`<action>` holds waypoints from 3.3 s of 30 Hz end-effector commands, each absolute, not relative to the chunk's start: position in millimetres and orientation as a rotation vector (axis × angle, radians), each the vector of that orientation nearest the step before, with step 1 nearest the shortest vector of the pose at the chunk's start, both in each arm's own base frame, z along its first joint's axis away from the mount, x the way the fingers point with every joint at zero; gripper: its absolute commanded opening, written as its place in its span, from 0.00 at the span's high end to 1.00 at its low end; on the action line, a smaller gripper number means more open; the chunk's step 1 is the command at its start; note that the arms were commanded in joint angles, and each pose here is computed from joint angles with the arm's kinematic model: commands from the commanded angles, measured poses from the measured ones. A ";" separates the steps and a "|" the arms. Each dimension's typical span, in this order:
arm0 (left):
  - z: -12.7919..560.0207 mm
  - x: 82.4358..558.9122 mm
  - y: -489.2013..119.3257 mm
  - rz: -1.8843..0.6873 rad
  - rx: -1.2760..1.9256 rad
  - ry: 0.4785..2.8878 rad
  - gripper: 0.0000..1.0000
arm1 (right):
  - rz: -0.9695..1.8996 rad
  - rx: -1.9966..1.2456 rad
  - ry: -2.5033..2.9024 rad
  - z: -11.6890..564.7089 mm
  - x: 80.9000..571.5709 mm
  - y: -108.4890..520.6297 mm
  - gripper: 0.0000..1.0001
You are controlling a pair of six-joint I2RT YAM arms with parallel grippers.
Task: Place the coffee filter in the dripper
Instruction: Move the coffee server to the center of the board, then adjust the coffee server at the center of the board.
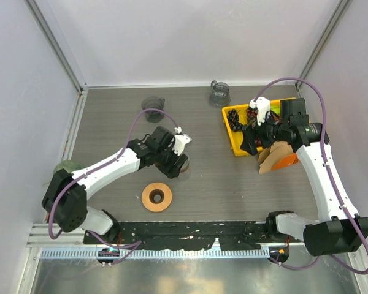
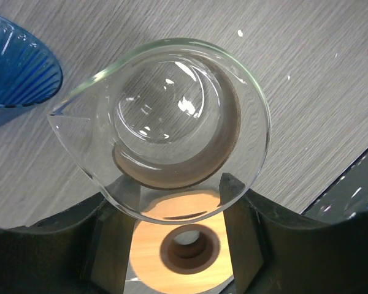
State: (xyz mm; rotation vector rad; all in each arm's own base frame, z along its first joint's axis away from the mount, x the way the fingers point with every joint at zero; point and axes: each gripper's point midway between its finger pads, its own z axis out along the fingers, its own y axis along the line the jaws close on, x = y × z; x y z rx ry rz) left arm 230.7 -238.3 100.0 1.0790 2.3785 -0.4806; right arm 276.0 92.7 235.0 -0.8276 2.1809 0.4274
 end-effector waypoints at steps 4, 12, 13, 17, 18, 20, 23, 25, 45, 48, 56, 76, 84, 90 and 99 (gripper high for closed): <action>117.6 239.0 -290.8 -0.567 0.761 2.400 0.39 | 0.414 -0.797 2.158 241.2 272.9 90.1 0.05; 129.2 233.8 -327.3 -0.654 0.696 2.363 0.15 | 0.408 -0.800 2.173 239.2 270.3 88.4 0.04; 129.5 231.5 -325.8 -0.658 0.699 2.366 0.04 | 0.409 -0.801 2.171 239.6 270.0 88.6 0.05; 139.1 213.8 -316.0 -0.708 0.813 2.299 0.01 | 0.438 -0.820 2.160 240.2 270.0 92.8 0.04; 144.8 206.8 -311.9 -0.724 0.884 2.253 0.01 | 0.451 -0.829 2.150 241.6 270.7 94.9 0.04; 155.8 190.4 -299.7 -0.750 1.007 2.187 0.00 | 0.472 -0.843 2.145 241.7 270.4 97.6 0.05; 170.8 168.0 -264.3 -0.822 1.098 2.154 0.00 | 0.505 -0.862 2.142 241.4 268.9 101.5 0.05; 177.1 157.1 -240.3 -0.946 1.146 2.126 0.00 | 0.551 -0.869 2.135 241.5 268.1 107.1 0.05; 181.6 219.8 -143.0 -1.151 0.492 2.287 0.16 | 0.394 -1.028 2.145 205.8 283.0 211.3 0.05; 181.6 221.7 -140.1 -1.104 0.432 2.284 0.14 | 0.445 -0.993 2.185 204.4 280.6 226.5 0.05; 184.7 220.4 -135.3 -1.040 0.330 2.264 0.12 | 0.463 -1.091 2.214 188.7 254.8 269.9 0.04; 179.2 214.9 -125.8 -0.960 0.197 2.283 0.10 | 0.402 -1.133 2.290 156.3 265.9 305.1 0.02; 173.3 206.2 -127.1 -0.988 0.205 2.315 0.12 | 0.403 -1.371 2.251 149.6 259.2 306.0 0.13; 171.4 202.3 -128.6 -1.015 0.181 2.343 0.13 | 0.402 -1.583 2.092 157.3 260.2 309.0 0.22; 164.5 198.0 -126.1 -1.064 0.086 2.409 0.16 | 0.362 -1.919 1.818 164.6 275.9 323.9 0.30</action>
